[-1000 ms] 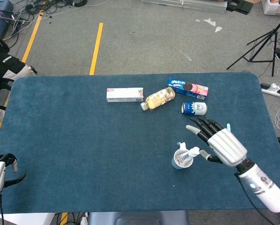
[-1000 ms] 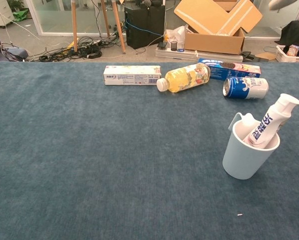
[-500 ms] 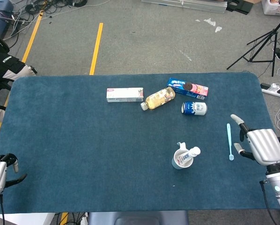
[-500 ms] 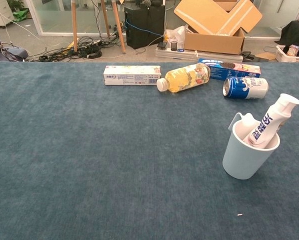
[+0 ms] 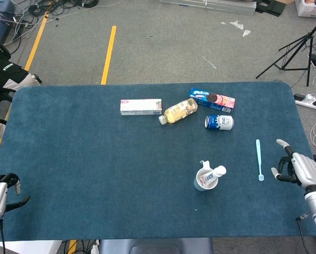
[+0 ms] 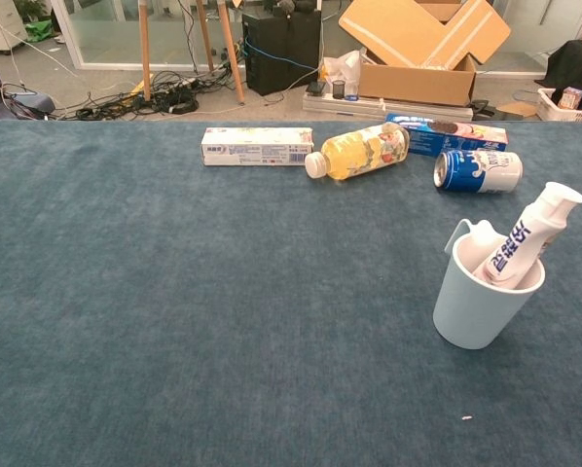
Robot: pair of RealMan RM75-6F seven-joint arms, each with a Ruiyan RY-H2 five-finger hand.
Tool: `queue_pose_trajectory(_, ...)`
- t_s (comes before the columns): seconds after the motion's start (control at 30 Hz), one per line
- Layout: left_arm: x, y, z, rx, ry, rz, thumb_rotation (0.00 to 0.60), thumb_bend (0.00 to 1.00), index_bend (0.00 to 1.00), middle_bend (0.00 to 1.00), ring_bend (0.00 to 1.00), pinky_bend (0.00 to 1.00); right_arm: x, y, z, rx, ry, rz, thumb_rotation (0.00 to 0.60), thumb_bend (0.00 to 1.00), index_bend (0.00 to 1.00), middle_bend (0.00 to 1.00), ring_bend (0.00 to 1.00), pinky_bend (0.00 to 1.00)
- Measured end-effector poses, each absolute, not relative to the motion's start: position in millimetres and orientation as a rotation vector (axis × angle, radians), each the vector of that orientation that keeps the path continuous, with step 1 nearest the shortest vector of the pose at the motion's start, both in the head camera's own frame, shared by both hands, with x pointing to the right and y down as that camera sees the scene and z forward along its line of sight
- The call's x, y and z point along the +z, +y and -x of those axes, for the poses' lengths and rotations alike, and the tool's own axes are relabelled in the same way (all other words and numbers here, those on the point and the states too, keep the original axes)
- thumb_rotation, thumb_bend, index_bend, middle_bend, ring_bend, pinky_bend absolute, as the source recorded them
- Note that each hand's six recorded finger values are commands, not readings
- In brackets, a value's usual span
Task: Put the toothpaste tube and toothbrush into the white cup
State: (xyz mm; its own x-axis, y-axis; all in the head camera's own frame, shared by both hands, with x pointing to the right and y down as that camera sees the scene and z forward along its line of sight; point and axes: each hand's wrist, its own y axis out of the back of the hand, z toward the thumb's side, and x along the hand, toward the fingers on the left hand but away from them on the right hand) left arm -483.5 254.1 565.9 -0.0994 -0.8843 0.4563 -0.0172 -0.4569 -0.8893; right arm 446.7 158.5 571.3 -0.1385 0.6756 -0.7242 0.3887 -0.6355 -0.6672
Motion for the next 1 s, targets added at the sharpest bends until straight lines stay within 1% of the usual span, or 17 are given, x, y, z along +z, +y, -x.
queue_pose_trajectory(0.1,565.8,253.9,483.5,-1.635,1.017,1.496,0.600,0.00,0.70,0.44,0.39,0.35,577.5,162.3,-449.3,1.896,-1.276,1.950,0.600,0.30,0.00,0.70,0.76,0.92)
queue_pose_trajectory(0.47,565.6,254.0,483.8,-1.636,1.019,1.497,0.600,0.00,0.70,0.44,0.39,0.35,605.2,178.4,-454.7,2.078,-1.438,2.152,0.600,0.30,0.00,0.70,0.76,0.92)
queue_pose_trajectory(1.0,565.3,254.2,483.4,-1.634,1.018,1.496,0.600,0.00,0.70,0.44,0.39,0.35,636.4,175.1,-468.0,2.169,-1.662,2.241,0.600,0.30,0.00,0.70,0.76,0.92)
